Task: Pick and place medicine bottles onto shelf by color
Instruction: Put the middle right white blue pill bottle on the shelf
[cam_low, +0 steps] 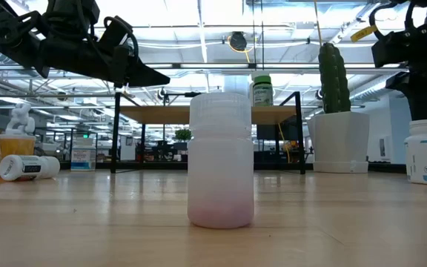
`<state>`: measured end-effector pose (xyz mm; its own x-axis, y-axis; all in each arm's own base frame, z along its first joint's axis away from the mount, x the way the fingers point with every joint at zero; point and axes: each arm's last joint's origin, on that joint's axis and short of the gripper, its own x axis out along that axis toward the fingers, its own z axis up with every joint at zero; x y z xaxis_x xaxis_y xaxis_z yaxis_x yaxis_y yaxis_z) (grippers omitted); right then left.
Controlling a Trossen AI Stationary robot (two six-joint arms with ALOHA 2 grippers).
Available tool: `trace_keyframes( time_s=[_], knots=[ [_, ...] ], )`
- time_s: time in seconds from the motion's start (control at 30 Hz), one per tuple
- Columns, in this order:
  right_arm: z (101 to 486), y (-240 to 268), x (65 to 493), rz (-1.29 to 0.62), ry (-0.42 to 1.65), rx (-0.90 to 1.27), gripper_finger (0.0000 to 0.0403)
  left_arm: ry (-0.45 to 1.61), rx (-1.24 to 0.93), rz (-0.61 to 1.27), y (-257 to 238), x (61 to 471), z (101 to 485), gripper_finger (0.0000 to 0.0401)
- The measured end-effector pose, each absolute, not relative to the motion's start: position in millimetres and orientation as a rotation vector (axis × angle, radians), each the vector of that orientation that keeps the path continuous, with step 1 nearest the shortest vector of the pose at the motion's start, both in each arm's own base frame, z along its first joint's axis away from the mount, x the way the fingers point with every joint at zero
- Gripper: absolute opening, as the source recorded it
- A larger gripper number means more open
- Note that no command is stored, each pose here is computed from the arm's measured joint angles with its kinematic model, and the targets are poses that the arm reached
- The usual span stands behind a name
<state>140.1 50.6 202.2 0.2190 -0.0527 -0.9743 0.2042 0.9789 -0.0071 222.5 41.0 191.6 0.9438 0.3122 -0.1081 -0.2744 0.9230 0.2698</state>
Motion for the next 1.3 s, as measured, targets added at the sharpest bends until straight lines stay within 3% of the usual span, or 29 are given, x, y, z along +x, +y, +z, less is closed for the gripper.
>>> trace_keyframes(
  time_s=[0.27, 0.57, 0.87, 1.07, 1.3],
  knots=[
    [211.7, 44.0, 159.2, -0.192, 1.183, 0.244, 0.0173, 0.149, 0.256, 0.304, 41.4, 222.4, 191.8, 0.0175],
    [289.3, 8.8, 210.4, -0.215, 0.972, 0.246, 0.0171, 0.146, 0.246, 0.337, 48.5, 221.0, 192.3, 0.0175],
    [349.4, -47.8, 269.7, -0.311, 1.017, 0.117, 0.0171, 0.149, 0.245, 0.336, 48.4, 221.0, 192.0, 0.0175],
    [362.6, -80.5, 287.8, -0.367, 1.073, 0.041, 0.0174, 0.197, 0.244, 0.322, 46.6, 220.8, 187.3, 0.0175],
    [362.8, -113.8, 281.1, -0.423, 1.107, 0.035, 0.0175, 0.209, 0.227, 0.318, 45.8, 220.7, 185.8, 0.0175]
  ],
)
